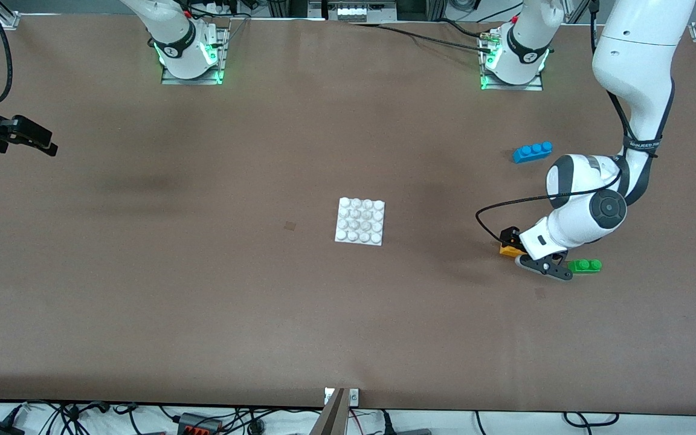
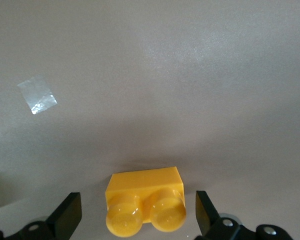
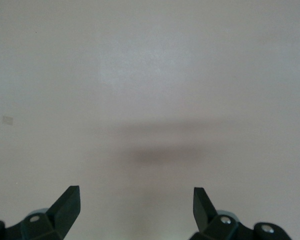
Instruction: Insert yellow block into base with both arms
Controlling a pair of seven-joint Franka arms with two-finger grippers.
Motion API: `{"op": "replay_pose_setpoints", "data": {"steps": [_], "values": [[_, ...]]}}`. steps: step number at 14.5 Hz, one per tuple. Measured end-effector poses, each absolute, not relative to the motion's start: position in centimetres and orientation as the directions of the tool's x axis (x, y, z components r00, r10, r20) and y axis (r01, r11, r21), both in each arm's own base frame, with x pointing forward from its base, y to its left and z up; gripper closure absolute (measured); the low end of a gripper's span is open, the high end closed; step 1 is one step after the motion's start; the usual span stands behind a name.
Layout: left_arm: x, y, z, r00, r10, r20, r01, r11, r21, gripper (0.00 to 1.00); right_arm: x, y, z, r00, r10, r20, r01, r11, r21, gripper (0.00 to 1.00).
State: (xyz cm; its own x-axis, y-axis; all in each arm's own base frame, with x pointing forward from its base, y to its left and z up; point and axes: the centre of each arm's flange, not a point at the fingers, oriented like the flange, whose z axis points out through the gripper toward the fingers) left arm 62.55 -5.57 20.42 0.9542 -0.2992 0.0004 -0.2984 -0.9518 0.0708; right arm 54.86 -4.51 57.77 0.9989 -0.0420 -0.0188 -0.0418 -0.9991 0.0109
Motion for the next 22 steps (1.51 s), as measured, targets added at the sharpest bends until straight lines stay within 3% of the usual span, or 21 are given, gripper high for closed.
{"op": "replay_pose_setpoints", "data": {"steps": [5, 19, 21, 22], "values": [[62.7, -5.6, 19.6, 0.954, -0.300, -0.008, -0.299, -0.951, 0.073, 0.00, 56.0, -4.3, 58.9, 1.000, -0.030, -0.006, -0.030, -0.999, 0.015, 0.00], [62.5, -5.7, 18.9, 0.943, -0.332, -0.016, -0.330, -0.941, 0.077, 0.00, 55.4, -4.7, 58.4, 0.997, -0.039, -0.068, -0.038, -0.999, 0.013, 0.00], [62.5, -5.7, 18.9, 0.941, -0.337, -0.015, -0.335, -0.939, 0.077, 0.05, 55.4, -4.6, 58.4, 0.997, -0.037, -0.068, -0.036, -0.999, 0.013, 0.00], [62.5, -5.7, 18.9, 0.941, -0.338, -0.015, -0.336, -0.939, 0.077, 0.14, 55.4, -4.6, 58.4, 0.997, -0.037, -0.068, -0.036, -0.999, 0.013, 0.00]]}}
